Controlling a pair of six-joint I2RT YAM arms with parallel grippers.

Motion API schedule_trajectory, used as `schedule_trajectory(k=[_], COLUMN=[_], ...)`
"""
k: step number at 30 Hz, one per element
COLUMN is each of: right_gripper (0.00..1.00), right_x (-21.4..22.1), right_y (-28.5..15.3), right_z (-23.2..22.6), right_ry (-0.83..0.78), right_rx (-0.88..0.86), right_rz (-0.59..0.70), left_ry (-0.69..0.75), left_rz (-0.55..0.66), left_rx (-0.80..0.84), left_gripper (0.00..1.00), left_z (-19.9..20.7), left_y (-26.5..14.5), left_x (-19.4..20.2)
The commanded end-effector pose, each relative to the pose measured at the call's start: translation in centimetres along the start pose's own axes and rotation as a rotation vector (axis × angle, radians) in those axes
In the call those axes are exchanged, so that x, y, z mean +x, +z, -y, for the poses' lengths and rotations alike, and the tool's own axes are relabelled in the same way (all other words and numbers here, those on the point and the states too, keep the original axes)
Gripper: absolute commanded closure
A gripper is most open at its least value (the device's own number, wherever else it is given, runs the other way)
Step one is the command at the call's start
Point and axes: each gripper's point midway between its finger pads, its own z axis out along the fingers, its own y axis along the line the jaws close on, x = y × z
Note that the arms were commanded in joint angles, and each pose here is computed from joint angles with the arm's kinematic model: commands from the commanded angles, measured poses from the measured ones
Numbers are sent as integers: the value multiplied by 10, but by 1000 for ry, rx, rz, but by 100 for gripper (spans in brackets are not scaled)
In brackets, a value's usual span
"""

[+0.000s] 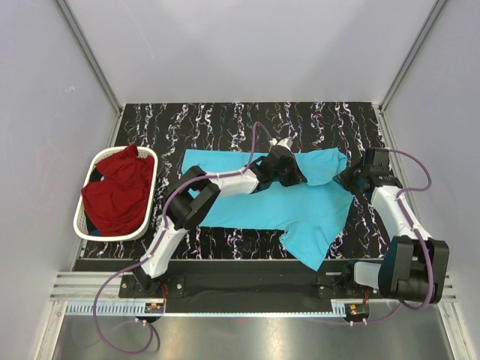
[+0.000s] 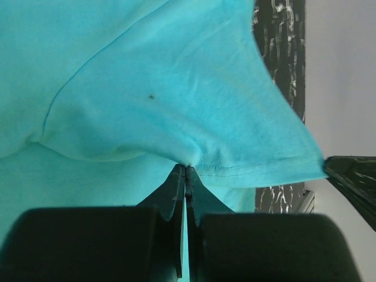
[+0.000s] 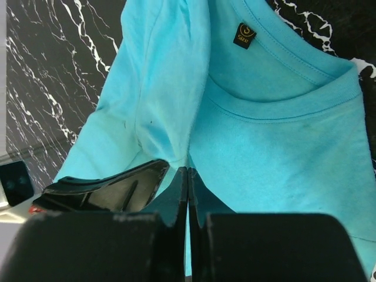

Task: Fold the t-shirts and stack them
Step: Fold the tshirt

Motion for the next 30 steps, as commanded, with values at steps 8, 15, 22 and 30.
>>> schedule_trajectory(k=[8, 15, 22, 30], right_gripper=[100, 100, 87, 58], right_x=[0, 4, -5, -57], right_y=[-17, -25, -18, 50], right_z=[27, 42, 14, -17], right_ry=[25, -58, -184, -363], right_rx=[71, 129, 11, 41], right_rz=[111, 124, 127, 19], left_ry=[51, 51, 65, 51], left_rz=[-12, -58, -102, -130], left_rx=[28, 0, 2, -16], left_gripper=[100, 100, 100, 100], left_z=[26, 13, 9, 0], left_y=[-28, -25, -27, -30], left_x=[-25, -15, -5, 5])
